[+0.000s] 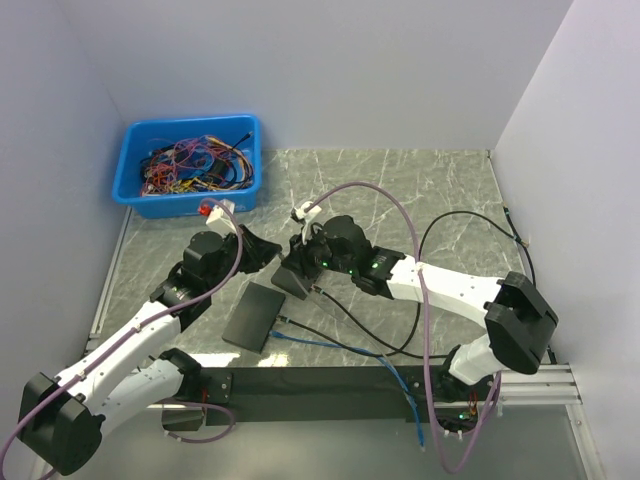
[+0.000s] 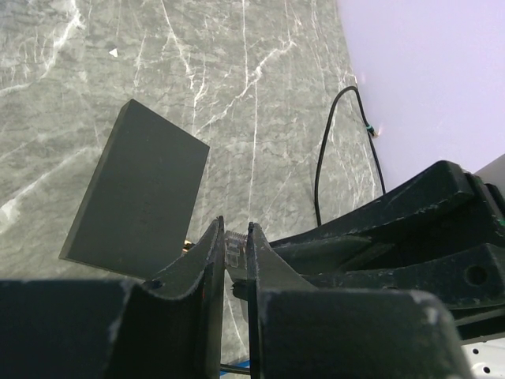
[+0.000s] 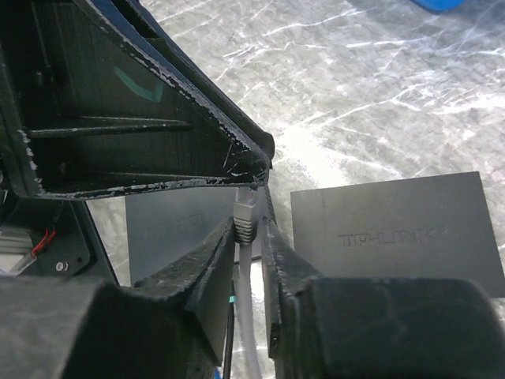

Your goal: Insert the plug into the switch port

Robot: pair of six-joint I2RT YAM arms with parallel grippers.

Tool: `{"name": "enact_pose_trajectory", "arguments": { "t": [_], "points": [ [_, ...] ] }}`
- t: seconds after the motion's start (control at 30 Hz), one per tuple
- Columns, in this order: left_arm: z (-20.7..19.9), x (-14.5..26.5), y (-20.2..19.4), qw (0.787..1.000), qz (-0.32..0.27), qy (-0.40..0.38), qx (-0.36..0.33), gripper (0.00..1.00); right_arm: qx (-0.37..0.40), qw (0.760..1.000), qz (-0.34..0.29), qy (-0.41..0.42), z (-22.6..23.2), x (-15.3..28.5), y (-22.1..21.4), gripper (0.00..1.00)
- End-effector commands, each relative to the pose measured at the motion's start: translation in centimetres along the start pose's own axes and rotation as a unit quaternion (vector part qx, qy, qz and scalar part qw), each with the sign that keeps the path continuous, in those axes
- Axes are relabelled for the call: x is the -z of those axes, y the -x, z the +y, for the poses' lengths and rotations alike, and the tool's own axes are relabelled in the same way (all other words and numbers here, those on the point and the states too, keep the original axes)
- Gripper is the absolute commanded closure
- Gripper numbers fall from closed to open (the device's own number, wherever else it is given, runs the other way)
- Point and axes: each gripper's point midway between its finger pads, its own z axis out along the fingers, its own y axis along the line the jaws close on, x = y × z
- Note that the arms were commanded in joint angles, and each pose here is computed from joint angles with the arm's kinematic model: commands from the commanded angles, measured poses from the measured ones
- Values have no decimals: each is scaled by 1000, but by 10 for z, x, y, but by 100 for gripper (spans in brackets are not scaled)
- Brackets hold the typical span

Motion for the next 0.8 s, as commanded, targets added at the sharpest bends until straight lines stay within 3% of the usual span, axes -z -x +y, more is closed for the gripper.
{"name": "enact_pose_trajectory", "arguments": {
  "t": [0.0, 0.3, 0.4, 0.5, 0.53, 0.6, 0.77],
  "points": [
    [-22, 6, 19, 999, -25, -31, 7, 100, 8, 999, -36, 3, 6, -5, 27, 74],
    [-31, 11, 19, 998, -26, -54, 6, 99, 5, 999, -39, 1, 4, -8, 24, 100],
    [-36, 13, 21, 997, -31, -68, -2, 97, 4, 999, -44, 8, 6, -6, 24, 100],
    [-38, 18, 24, 996, -43, -77, -15, 79, 1, 999, -51, 19, 8, -3, 25, 100],
    [-41, 22, 27, 995, -51, -84, -19, 64, -2, 998, -52, 21, 6, -1, 24, 100],
    [-40, 25, 31, 994, -66, -85, -27, 51, -8, 998, -57, 38, 9, 3, 26, 100],
    [-48, 43, 39, 985, -109, -122, -49, 41, -28, 990, -90, 101, 10, 21, 38, 100]
  ]
}}
